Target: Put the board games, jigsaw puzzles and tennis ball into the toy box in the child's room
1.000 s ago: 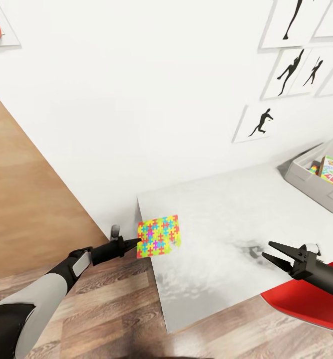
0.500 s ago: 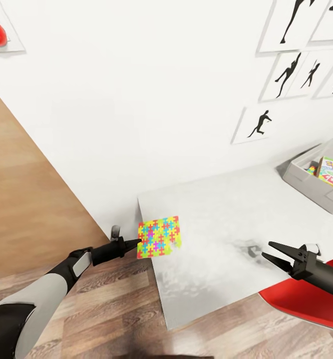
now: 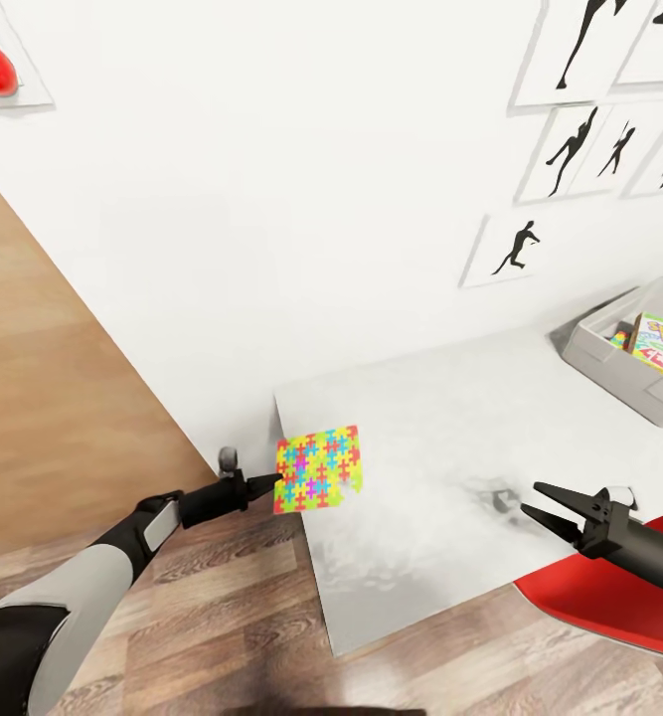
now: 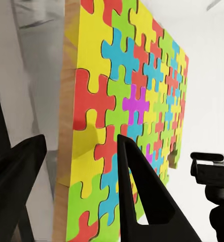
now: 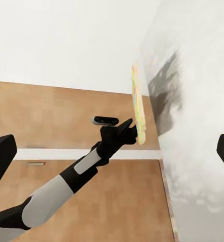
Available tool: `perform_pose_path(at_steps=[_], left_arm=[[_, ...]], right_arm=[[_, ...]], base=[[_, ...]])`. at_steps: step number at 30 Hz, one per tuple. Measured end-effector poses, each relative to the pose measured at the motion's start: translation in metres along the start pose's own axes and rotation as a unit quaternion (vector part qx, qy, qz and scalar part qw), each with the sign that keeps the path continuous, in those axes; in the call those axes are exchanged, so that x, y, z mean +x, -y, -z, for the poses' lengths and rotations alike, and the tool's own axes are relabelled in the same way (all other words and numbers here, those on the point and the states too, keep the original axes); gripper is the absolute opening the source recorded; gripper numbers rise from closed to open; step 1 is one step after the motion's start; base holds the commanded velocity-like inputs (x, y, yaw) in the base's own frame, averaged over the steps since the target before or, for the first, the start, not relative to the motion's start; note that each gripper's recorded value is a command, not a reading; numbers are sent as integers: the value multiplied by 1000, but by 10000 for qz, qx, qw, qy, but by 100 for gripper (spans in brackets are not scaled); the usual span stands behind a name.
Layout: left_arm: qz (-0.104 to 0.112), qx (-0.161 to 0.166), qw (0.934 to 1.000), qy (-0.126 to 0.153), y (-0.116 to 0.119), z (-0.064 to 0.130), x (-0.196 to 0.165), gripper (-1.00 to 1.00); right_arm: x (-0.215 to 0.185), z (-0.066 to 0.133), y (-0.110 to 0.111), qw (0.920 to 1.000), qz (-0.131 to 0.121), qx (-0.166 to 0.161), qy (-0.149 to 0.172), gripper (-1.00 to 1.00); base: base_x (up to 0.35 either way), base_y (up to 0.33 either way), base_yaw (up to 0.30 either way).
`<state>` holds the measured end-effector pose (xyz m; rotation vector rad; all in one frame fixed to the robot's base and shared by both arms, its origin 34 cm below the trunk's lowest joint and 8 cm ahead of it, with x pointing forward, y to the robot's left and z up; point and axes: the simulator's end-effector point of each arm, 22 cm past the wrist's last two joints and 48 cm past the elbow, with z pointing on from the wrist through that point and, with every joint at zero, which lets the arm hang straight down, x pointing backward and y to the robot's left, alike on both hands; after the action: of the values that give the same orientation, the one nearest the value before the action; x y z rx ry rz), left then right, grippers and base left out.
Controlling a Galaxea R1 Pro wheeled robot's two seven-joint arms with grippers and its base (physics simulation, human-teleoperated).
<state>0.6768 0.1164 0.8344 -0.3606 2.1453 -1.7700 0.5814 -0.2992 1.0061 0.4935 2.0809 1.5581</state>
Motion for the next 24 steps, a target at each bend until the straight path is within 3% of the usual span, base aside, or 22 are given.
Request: perform_pose_path(at_steps=[4,8,10,13,20,24], left_arm=[[233,241,9994,-112,13,1,1,-100],[124,556,9982,-161,34,11,-11,-100],[130,499,9986,-151,32,23,-18,-100],[364,446,9981,-228,36,38,-29,-100],[165,343,9966,-730,51,38,-24,-100],[148,308,9960,-826,50,37,-20,-100]], right_arm=[[1,-2,-1,10000,-10,-19,1,100],[6,-8,-2,9999,-96,-131,57,100],[7,-9,-2,9998,-115,-157,71,100],[7,-9,-3,9997,-125,-171,82,100],[7,-9,-2,9997,-133,-164,85,100],[7,-9,-1,9997,-144,-154,89,100]], base=[[0,0,0],[0,0,0],[0,0,0],[0,0,0],[0,0,0],[0,0,0]])
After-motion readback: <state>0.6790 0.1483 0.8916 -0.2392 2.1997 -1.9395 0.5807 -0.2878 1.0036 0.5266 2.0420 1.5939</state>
